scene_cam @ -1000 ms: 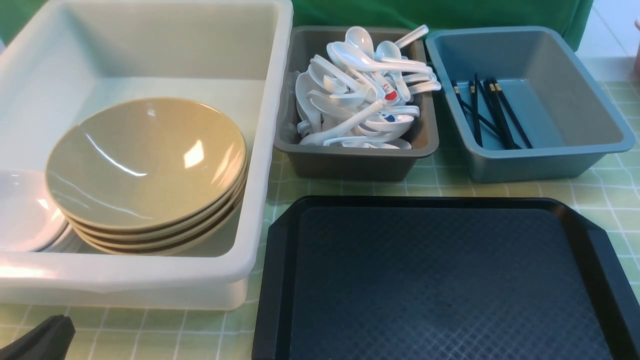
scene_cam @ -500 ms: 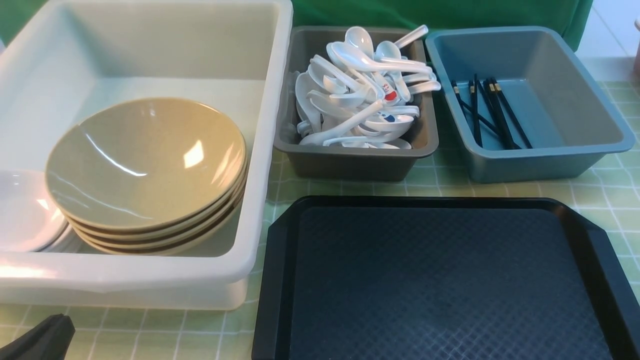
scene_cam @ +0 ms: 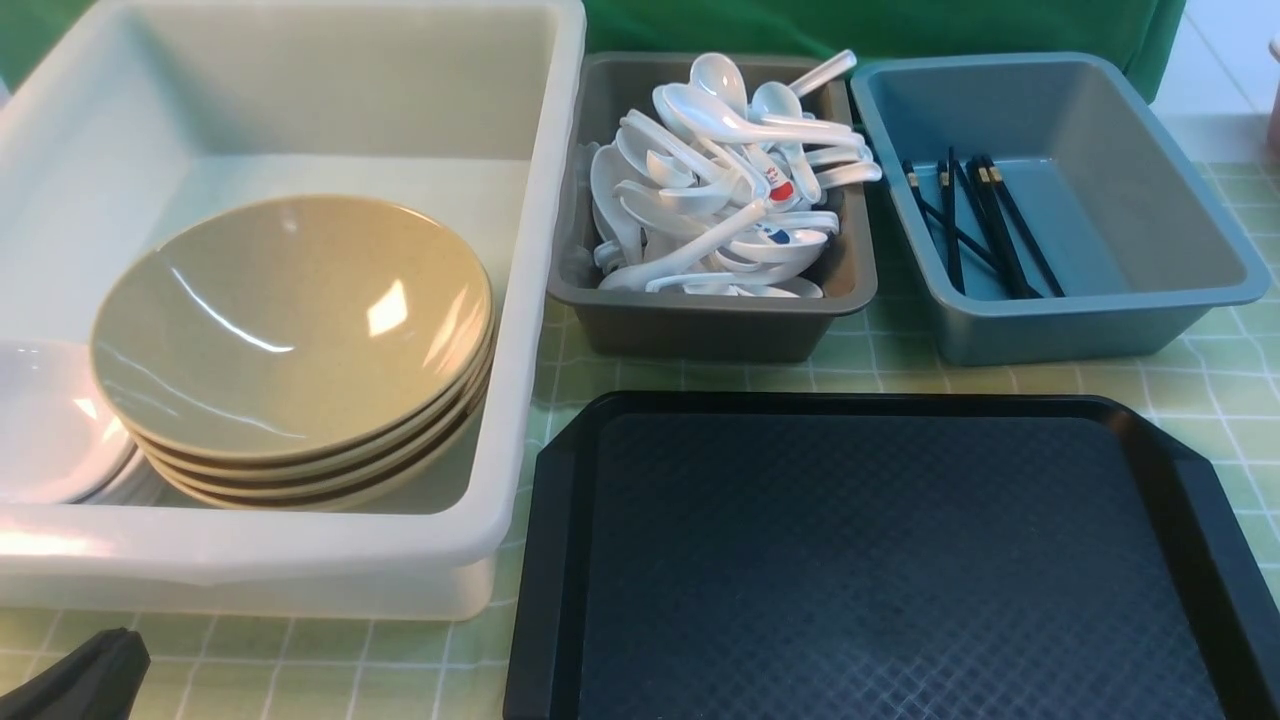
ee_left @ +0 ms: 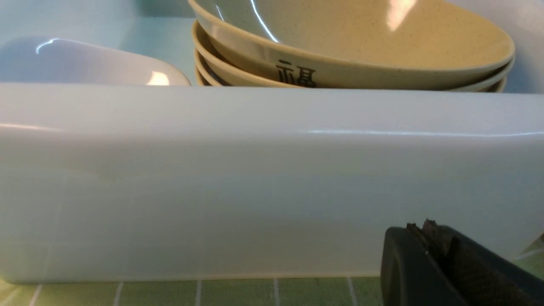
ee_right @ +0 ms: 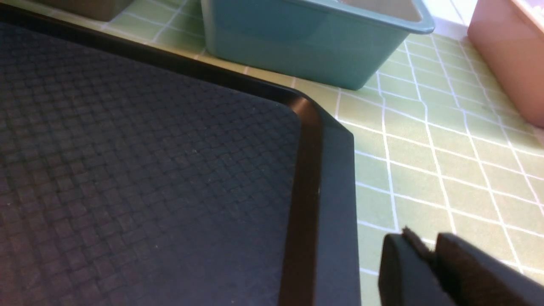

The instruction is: On green table put chopsticks spoon bowls plates into blue grey white boxes.

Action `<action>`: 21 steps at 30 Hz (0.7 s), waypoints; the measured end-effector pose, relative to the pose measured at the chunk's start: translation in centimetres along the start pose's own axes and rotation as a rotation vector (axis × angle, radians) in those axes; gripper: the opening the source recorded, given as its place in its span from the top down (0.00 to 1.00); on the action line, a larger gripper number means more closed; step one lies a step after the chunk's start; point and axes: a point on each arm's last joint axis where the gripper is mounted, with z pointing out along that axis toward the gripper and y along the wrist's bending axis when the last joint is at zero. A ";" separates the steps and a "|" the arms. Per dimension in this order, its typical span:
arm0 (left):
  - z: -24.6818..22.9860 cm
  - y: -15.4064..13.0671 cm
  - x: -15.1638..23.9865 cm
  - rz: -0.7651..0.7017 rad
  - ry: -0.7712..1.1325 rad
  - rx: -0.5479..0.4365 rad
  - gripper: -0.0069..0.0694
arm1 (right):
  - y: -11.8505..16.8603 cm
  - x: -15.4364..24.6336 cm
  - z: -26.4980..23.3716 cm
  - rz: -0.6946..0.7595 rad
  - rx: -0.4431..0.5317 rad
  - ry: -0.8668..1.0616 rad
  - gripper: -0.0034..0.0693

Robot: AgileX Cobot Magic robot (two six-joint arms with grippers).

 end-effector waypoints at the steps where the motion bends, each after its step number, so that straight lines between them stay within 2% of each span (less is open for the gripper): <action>1: 0.0 0.0 0.0 0.000 0.000 0.000 0.91 | 0.0 0.0 0.0 0.000 0.000 0.000 0.80; 21: 0.0 0.0 0.0 0.000 0.000 0.000 0.91 | 0.0 0.0 0.0 0.002 0.000 -0.001 0.78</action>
